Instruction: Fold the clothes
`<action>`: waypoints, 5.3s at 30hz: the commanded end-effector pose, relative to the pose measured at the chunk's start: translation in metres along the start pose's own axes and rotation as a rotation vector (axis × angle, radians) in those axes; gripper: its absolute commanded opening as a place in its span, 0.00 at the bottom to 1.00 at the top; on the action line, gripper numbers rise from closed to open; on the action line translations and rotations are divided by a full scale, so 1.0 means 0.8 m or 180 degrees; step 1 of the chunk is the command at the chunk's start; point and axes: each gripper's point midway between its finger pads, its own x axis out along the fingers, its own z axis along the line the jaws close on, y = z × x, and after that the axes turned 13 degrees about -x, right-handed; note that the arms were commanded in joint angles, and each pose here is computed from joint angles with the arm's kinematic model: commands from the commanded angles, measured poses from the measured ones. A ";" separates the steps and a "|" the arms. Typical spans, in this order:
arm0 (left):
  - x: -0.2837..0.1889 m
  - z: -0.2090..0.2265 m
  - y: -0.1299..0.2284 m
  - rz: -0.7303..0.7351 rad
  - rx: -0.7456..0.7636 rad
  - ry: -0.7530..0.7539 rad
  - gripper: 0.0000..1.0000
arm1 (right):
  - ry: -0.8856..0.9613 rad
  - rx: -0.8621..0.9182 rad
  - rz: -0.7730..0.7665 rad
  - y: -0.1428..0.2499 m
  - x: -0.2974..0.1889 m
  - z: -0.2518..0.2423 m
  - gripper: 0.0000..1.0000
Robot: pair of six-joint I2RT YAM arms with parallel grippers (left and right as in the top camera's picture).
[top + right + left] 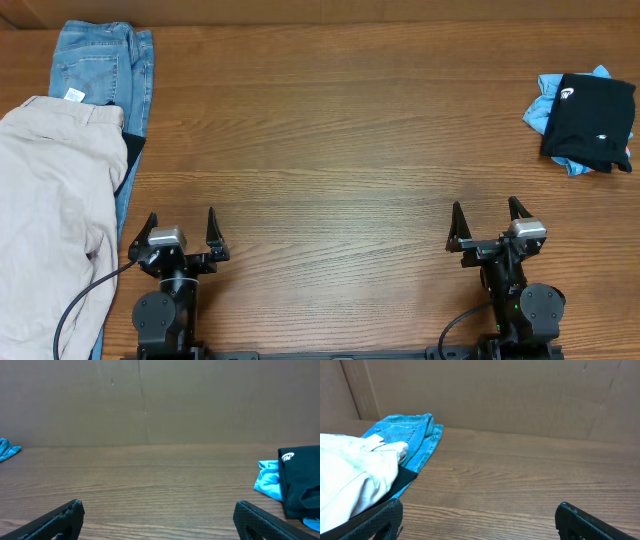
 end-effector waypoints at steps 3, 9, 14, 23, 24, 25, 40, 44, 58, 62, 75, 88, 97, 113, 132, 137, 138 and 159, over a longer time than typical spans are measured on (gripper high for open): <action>0.001 -0.001 0.003 0.0020 0.0037 0.0026 1.00 | 0.0015 -0.0023 -0.0006 0.003 0.000 0.000 1.00; 0.001 0.000 0.000 -0.0008 0.0036 0.0010 1.00 | 0.0000 0.0012 -0.0010 0.002 0.000 0.001 1.00; 0.001 0.000 0.001 -0.0002 0.0039 0.0001 1.00 | 0.0003 0.0013 -0.0004 0.003 0.000 0.001 1.00; -0.002 -0.006 -0.008 -0.0007 -0.0316 0.0047 1.00 | -0.0002 0.0235 0.0058 0.003 0.000 0.001 1.00; -0.004 -0.007 -0.012 0.0001 -0.0313 0.0043 1.00 | 0.0008 0.0273 0.0102 0.004 0.000 0.000 1.00; -0.006 -0.008 -0.016 0.0010 -0.0311 0.0039 1.00 | 0.0012 0.0277 0.0149 0.004 -0.001 -0.001 1.00; 0.000 -0.035 -0.102 0.0717 -0.0055 -0.0207 1.00 | -0.0094 0.0360 0.1138 -0.067 0.027 -0.015 1.00; 0.012 -0.039 -0.110 0.1291 0.0047 -0.0366 1.00 | -0.0150 0.0399 0.1592 -0.067 0.048 -0.017 1.00; 0.050 -0.011 -0.148 0.1683 -0.0166 -0.1062 1.00 | -0.0122 0.0412 0.2155 -0.033 0.080 -0.022 1.00; 0.081 0.044 -0.191 0.1614 -0.0355 -0.1532 1.00 | -0.0105 0.0406 0.2155 -0.033 0.080 -0.023 1.00; 0.123 0.254 -0.227 0.1556 -0.1109 -0.2690 1.00 | -0.0120 0.0412 0.2269 -0.025 0.072 -0.021 1.00; 0.150 0.382 -0.135 0.1812 -0.1473 -0.3000 1.00 | -0.0122 0.0413 0.2278 -0.024 0.072 -0.021 1.00; 0.207 0.400 -0.073 0.1855 -0.1837 -0.2593 0.91 | -0.0123 0.0415 0.2280 -0.024 0.072 -0.020 1.00; 0.266 0.381 -0.043 0.1879 -0.2067 -0.1936 0.17 | -0.0125 0.0418 0.2303 -0.022 0.071 -0.020 1.00; 0.296 0.088 -0.193 0.1919 -0.1560 -0.0422 0.04 | -0.0124 0.0416 0.2299 -0.022 0.071 -0.020 1.00; 0.276 -0.044 -0.125 0.2699 -0.1426 -0.0054 0.04 | -0.0123 0.0414 0.2299 -0.022 0.071 -0.020 1.00; 0.269 -0.067 -0.109 0.2863 -0.1354 -0.0004 0.04 | -0.0123 0.0414 0.2299 -0.022 0.071 -0.020 1.00; 0.080 -0.292 0.029 0.4797 -0.0522 0.0624 0.04 | -0.0062 0.0387 0.2285 -0.023 0.072 -0.025 1.00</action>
